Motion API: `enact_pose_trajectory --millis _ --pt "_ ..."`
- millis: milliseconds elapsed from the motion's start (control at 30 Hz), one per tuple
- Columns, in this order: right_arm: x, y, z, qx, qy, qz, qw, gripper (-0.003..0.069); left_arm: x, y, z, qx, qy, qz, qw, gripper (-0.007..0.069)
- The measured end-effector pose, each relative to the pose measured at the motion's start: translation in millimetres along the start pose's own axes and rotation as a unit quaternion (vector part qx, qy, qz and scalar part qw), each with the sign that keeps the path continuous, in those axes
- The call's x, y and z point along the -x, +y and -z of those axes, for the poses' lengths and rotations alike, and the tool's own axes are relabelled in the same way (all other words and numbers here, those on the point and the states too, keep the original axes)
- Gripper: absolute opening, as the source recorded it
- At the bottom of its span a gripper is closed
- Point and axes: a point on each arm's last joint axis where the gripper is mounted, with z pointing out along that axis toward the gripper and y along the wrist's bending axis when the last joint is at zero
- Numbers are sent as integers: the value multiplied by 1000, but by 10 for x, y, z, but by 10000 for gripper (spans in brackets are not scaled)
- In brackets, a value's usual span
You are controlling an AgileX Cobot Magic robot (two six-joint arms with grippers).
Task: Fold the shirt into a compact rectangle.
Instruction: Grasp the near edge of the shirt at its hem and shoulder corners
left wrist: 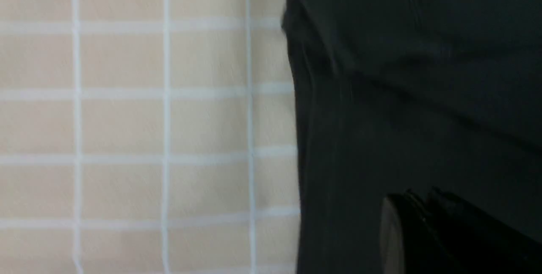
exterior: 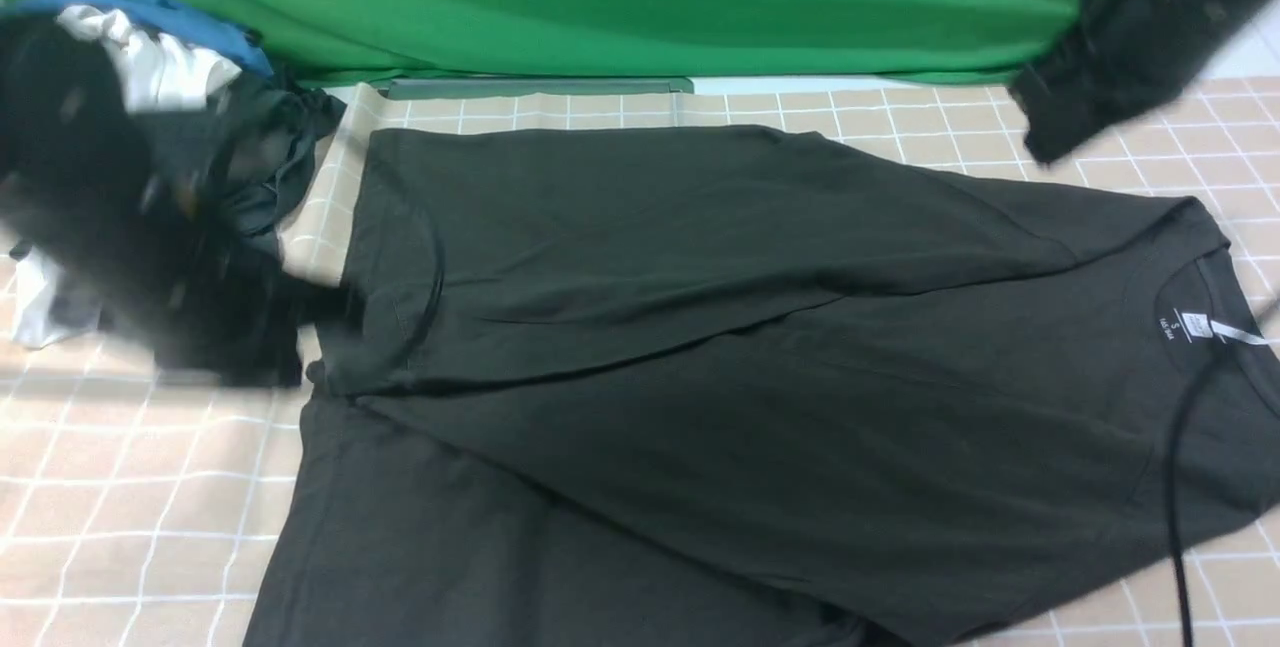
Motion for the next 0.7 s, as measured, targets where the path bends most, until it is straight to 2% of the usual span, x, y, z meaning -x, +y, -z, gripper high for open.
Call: enact_pose_trajectory --millis 100,167,267,433,467,500,600,700 --pt "-391 139 -74 38 31 -21 999 39 -327 25 -107 -11 36 16 999 39" --pt "-524 189 -105 43 36 -24 998 39 -427 40 -140 -10 46 18 999 42" --pt "-932 340 -239 50 41 -27 998 66 -626 83 -276 -6 65 22 998 81" --pt "-1348 468 -528 55 83 -22 995 228 -638 91 -344 -9 43 28 999 151" --pt "-1477 533 -653 56 99 -13 993 304 -615 87 -346 -11 30 30 999 172" --pt "-1542 579 -722 56 104 -5 993 342 -594 85 -347 -13 19 31 999 184" --pt "-1655 676 -899 45 107 26 993 397 -569 80 -349 -15 5 31 999 198" --pt "-1696 706 -1054 17 108 39 993 412 -557 80 -378 -16 7 31 999 202"
